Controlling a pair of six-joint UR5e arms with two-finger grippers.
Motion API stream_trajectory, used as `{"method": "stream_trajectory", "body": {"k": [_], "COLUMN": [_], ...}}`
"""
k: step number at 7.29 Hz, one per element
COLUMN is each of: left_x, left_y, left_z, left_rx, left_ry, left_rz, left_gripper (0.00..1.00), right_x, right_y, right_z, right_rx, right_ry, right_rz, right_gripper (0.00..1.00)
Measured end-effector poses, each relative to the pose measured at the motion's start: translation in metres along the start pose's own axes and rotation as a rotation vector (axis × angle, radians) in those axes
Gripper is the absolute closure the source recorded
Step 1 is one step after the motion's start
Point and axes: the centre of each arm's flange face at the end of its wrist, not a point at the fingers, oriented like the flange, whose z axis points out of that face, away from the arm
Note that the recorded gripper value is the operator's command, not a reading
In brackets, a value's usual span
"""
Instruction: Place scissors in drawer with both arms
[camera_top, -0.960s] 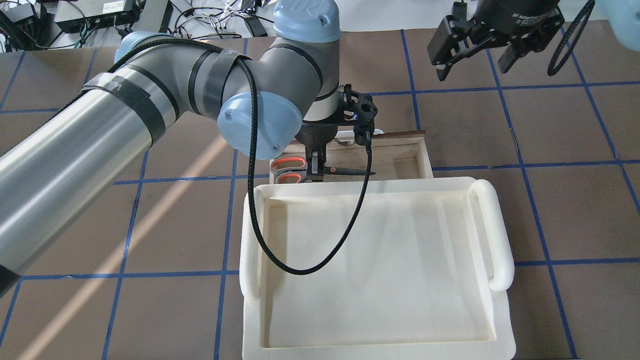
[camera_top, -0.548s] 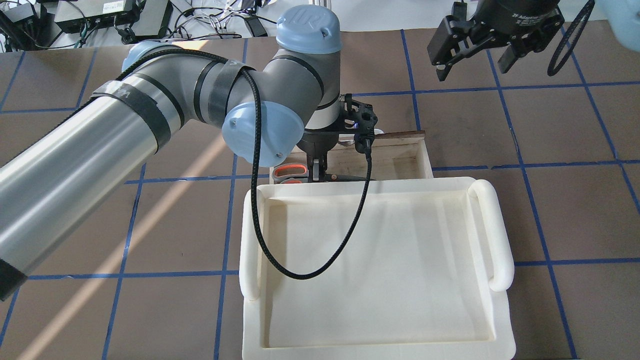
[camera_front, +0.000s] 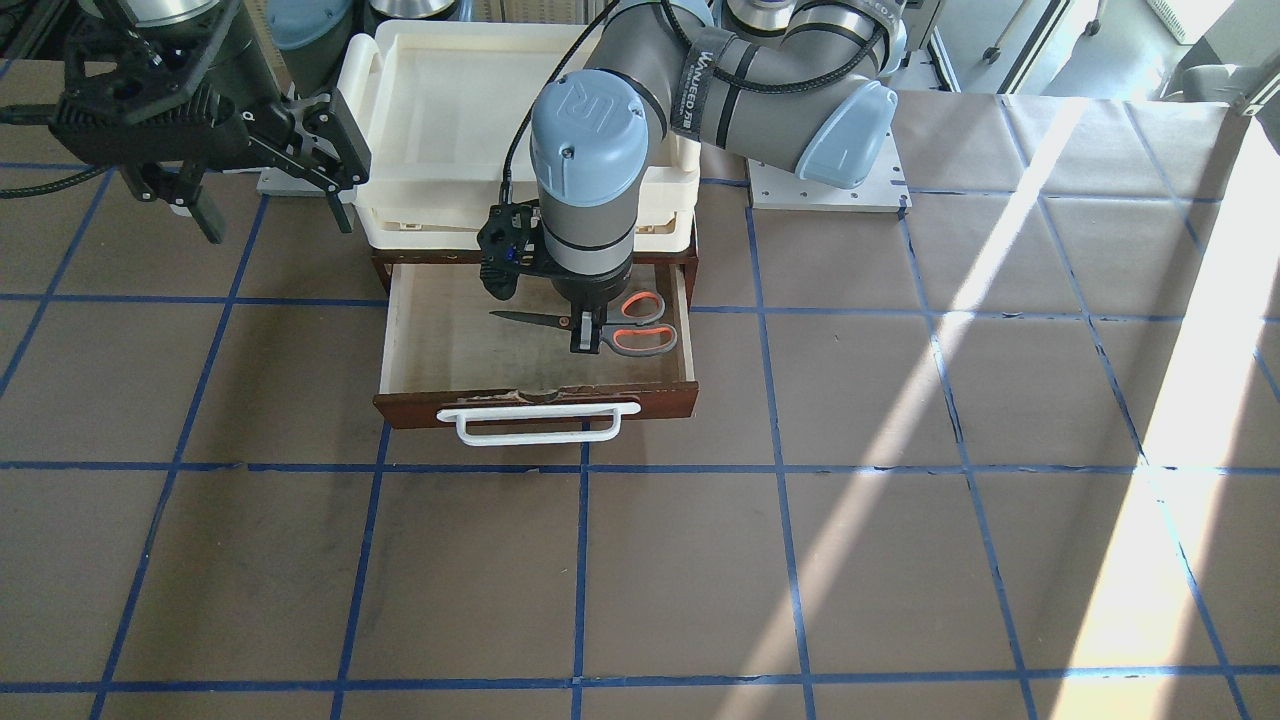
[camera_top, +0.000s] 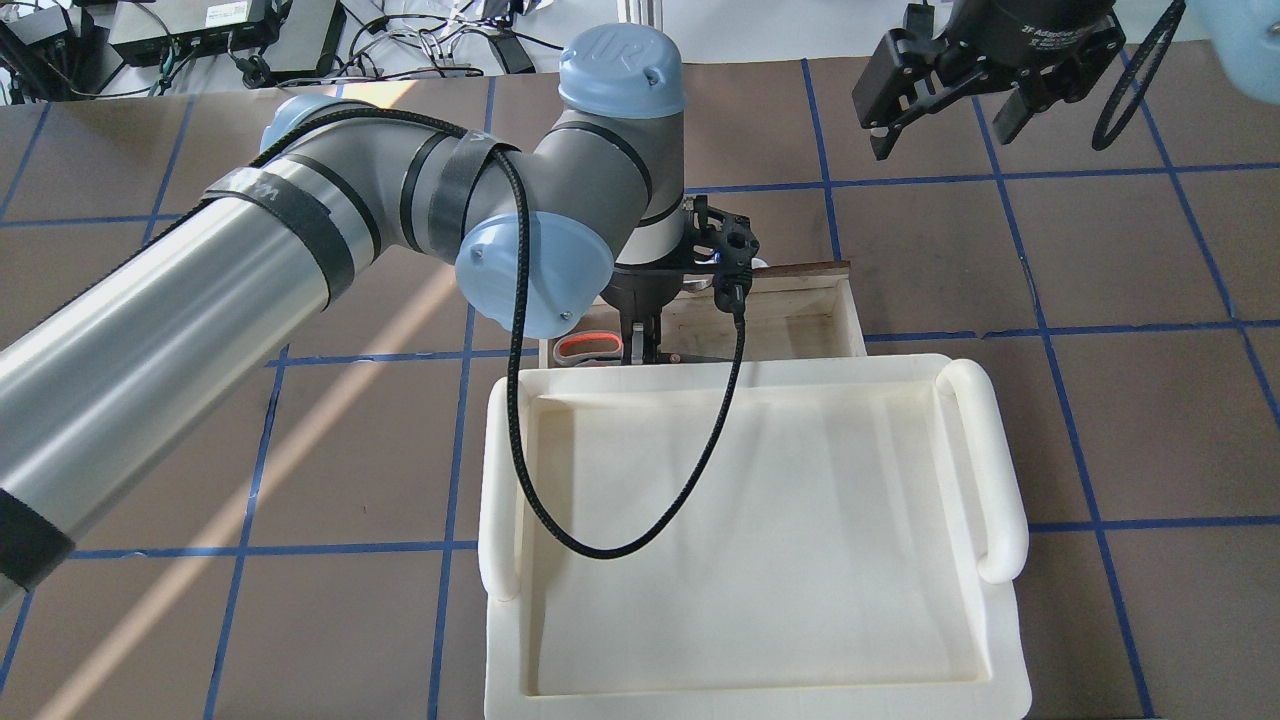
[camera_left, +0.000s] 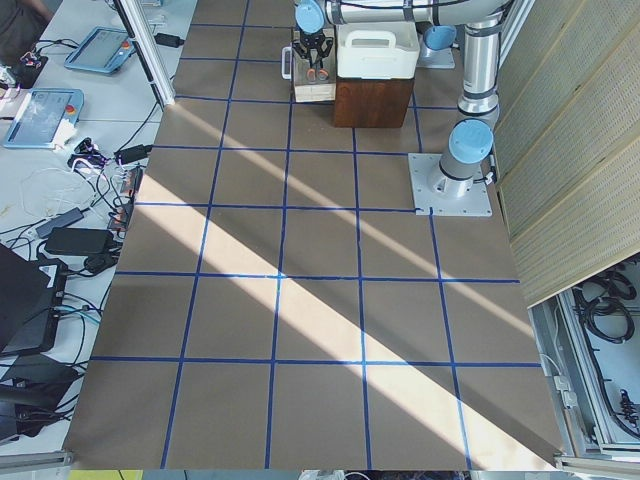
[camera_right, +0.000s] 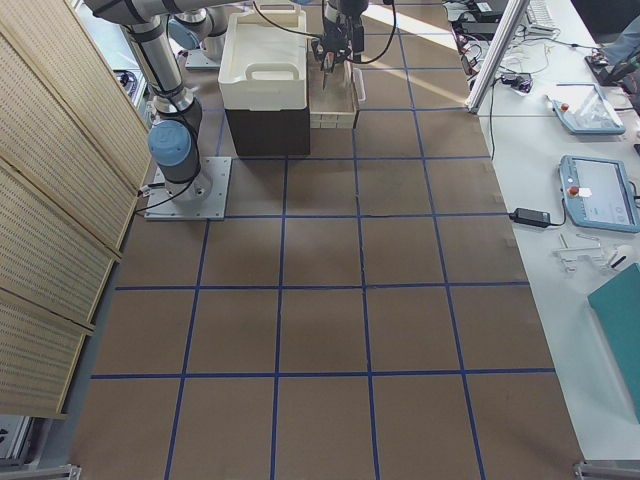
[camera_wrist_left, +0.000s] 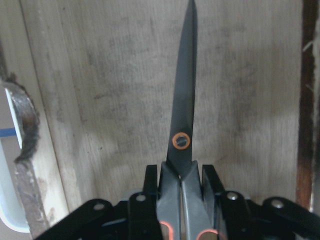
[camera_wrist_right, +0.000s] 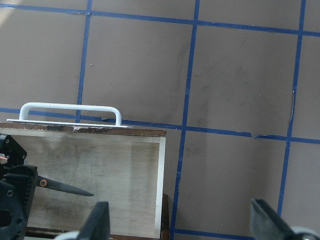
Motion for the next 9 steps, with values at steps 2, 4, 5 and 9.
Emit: {"method": "stream_trajectory", "body": {"k": [2,4,5,9], "left_x": [0.003,0.006,0.007,0.011], "left_y": [0.001,0.002,0.002,0.012], "left_z": [0.003,-0.005,-0.012,-0.066], "left_rx": [-0.001,0.006,0.012,0.078], "left_ry": [0.001,-0.018,-0.031,-0.112], "left_rz": [0.001,-0.004,-0.006,-0.321], "left_gripper": [0.09,0.03,0.03,0.00], "right_x": [0.000,0.000,0.000,0.000], "right_y": [0.000,0.001,0.001,0.000], "right_z": [0.000,-0.001,-0.001,-0.001], "right_rx": [0.000,0.000,0.000,0.003], "right_ry": [0.000,0.001,0.001,0.002], "right_rz": [0.000,0.000,0.000,0.000], "right_gripper": [0.00,0.00,0.00,0.00]}}
